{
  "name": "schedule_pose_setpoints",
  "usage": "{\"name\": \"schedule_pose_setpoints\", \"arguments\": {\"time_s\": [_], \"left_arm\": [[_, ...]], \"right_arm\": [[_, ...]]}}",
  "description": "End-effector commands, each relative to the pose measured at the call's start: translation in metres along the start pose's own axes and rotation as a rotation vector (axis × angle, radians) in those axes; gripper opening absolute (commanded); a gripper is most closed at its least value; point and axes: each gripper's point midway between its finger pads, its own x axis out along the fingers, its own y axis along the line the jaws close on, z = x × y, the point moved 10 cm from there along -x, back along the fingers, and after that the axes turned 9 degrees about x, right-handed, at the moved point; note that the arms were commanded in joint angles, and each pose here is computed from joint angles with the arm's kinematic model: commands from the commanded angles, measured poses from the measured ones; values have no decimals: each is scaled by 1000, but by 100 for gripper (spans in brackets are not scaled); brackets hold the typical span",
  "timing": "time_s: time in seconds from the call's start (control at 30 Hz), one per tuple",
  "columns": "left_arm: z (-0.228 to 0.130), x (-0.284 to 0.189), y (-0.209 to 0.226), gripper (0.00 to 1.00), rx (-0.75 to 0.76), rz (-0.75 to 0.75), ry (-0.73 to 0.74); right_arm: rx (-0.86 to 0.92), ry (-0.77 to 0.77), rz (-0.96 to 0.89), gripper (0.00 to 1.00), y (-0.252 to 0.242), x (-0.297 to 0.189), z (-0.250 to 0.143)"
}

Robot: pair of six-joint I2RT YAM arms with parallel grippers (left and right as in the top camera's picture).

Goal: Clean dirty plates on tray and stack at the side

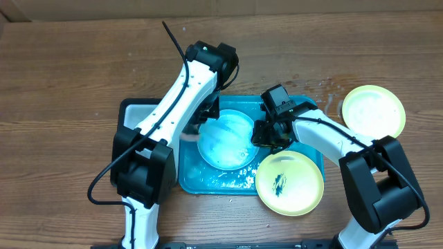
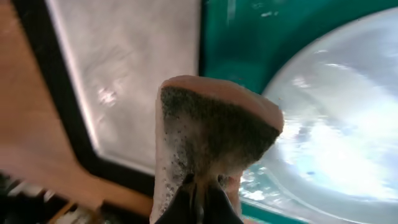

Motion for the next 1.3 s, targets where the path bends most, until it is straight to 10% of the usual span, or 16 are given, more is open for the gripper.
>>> {"name": "schedule_pose_setpoints", "arguments": {"time_s": [0.0,0.5,1.27], "left_arm": [[-4,-18,33,4,-102,35,-58],[-13,-10,87,4,-204,-86,-97],[-37,49,150,4,-378,-333,-125]], "right_arm": [[-65,-47,-64,4,-1,-13,5],[-294,-416,13,4,32,-159,-4],[-750,-954,-701,4,86,-216,-82]]}}
